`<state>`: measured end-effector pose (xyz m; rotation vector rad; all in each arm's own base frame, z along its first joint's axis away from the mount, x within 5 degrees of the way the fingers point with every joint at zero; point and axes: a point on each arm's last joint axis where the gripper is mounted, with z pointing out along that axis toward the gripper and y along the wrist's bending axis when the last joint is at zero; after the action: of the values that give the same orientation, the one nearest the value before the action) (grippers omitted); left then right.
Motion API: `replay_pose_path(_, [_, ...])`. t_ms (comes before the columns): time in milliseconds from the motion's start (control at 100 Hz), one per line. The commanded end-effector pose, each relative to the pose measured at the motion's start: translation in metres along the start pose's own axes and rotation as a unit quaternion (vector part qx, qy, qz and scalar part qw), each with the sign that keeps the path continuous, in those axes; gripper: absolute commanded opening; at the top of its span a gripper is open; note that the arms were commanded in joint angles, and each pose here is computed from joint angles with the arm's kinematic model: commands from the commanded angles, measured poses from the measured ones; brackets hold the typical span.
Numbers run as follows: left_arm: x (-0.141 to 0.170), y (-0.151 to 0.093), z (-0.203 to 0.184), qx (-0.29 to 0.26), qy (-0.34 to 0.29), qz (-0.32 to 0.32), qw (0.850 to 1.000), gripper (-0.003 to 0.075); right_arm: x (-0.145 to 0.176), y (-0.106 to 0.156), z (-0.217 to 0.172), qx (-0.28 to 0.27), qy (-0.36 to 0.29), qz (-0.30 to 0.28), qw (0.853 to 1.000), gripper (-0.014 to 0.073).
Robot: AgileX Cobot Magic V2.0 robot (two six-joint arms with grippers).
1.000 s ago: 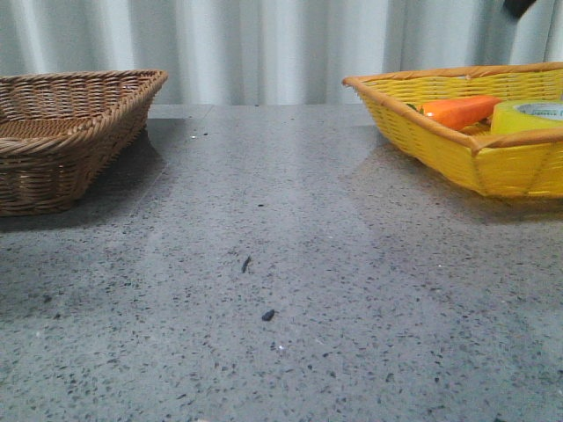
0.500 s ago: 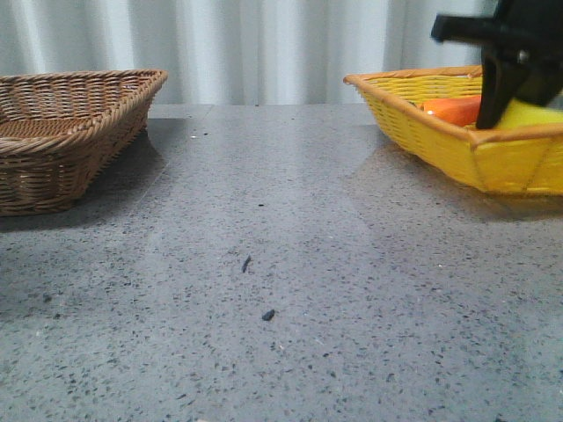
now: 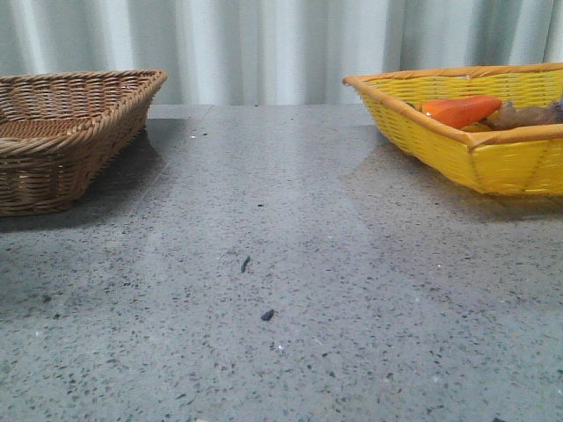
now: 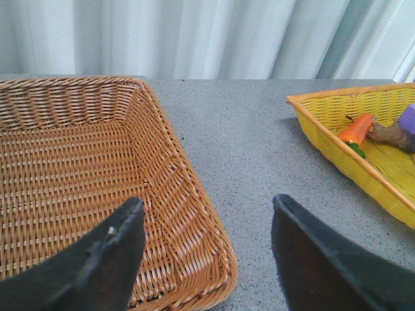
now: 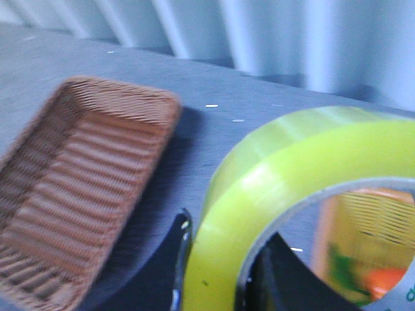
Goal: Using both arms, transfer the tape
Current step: 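Carry the tape roll with the right gripper and set it on the table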
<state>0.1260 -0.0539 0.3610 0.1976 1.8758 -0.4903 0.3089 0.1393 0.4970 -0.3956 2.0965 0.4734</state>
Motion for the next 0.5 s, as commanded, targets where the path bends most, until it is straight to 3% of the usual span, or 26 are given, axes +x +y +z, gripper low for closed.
replay_pose_path(0, [-0.018, -0.004, -0.004, 0.006, -0.055, -0.006, 0.998, 0.0398, -0.007, 0.021, 0.005, -0.028, -0.030, -0.022, 0.999, -0.0041])
replay_pose_path(130, [-0.018, -0.004, -0.004, 0.006, -0.054, -0.006, 0.999, 0.0398, 0.018, 0.033, 0.073, -0.044, 0.060, -0.029, 0.997, -0.0041])
replay_pose_path(290, [-0.017, -0.004, -0.004, 0.006, -0.052, -0.006, 0.999, 0.0398, 0.052, 0.023, 0.144, -0.021, 0.147, -0.028, 0.989, -0.0041])
replay_pose_path(430, [-0.015, -0.004, -0.004, 0.007, -0.041, -0.006, 0.999, 0.0398, 0.069, 0.019, 0.171, -0.015, 0.185, -0.022, 0.982, -0.0027])
replay_pose_path(490, [-0.014, -0.004, -0.004, 0.008, -0.035, -0.006, 0.999, 0.0398, 0.070, 0.019, 0.171, -0.015, 0.190, -0.023, 0.981, 0.0040])
